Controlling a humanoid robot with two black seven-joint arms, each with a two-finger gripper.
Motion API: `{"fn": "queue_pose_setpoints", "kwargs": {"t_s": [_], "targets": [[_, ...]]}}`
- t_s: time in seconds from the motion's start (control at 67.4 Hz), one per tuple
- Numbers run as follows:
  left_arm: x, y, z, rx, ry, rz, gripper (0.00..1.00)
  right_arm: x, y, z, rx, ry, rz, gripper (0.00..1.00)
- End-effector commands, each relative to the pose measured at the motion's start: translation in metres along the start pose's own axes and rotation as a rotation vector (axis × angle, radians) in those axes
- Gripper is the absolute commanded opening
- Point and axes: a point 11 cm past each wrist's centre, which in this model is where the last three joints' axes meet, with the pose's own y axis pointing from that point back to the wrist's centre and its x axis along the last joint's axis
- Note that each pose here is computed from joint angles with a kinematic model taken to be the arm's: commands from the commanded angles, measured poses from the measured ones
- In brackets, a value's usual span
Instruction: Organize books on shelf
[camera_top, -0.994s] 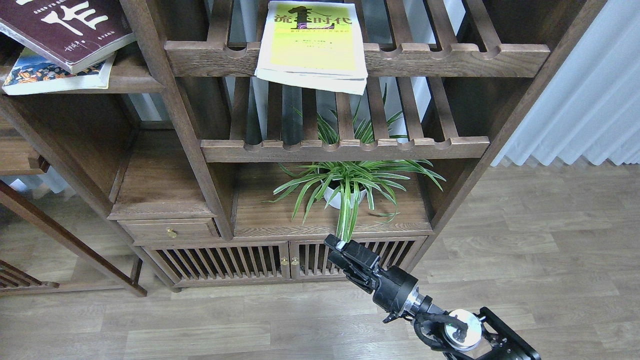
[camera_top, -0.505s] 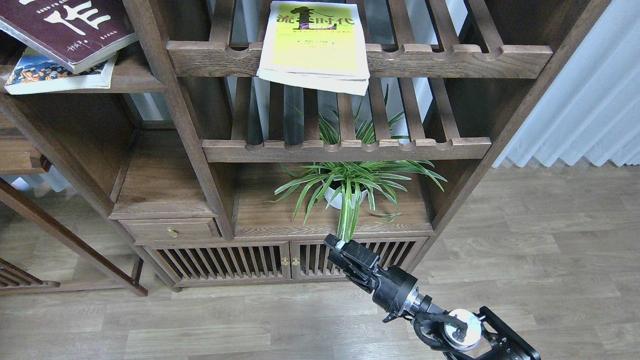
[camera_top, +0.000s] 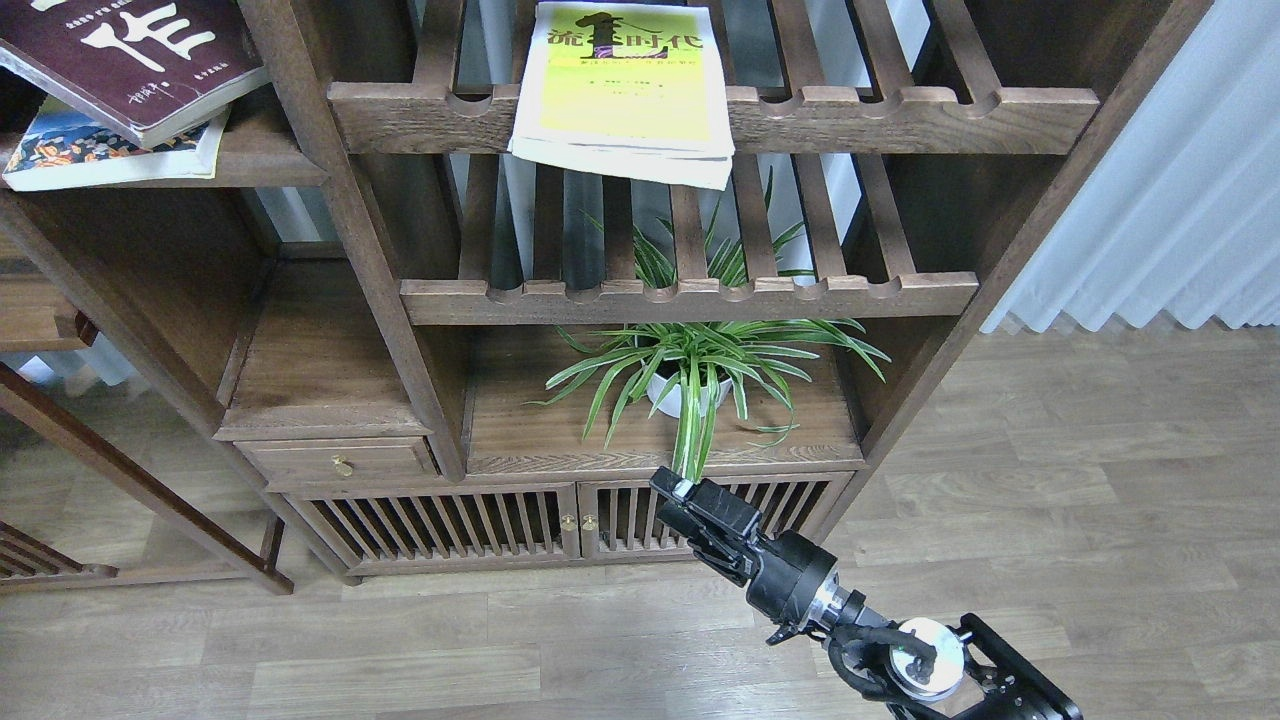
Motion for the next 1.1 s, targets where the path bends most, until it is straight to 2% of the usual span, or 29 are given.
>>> {"fn": "queue_pose_setpoints", "kwargs": {"t_s": [0.0,0.267,0.401,0.549,0.698,0.876,1.083], "targets": [[0.019,0.022,-0.002,0.018,-0.013,0.075,0.99,0.000,0.000,0.000,-0.002,0.000,0.001,0.84],[0.066,0.076,-0.017,0.045,-0.026,0.263,0.99,0.000,-0.001,0.001,-0.004,0.001,0.000,0.85],[0.081,0.088,-0.028,0.047,-0.016,0.313,0.99,-0.001,-0.001,0.000,-0.004,0.002,-0.001,0.85],[0.108,0.112,-0.059,0.086,0.011,0.408,0.99,0.000,0.000,0.001,-0.003,-0.001,0.000,0.85],[0.130,0.135,-0.104,0.130,0.057,0.481,0.99,0.002,0.002,0.002,0.001,-0.007,0.004,0.87],[0.153,0.155,-0.189,0.194,0.197,0.549,0.99,0.004,0.005,0.003,0.009,-0.013,0.010,0.88],[0.158,0.167,-0.290,0.262,0.372,0.591,0.99,0.002,0.004,0.003,0.010,-0.012,0.000,0.92]]}}
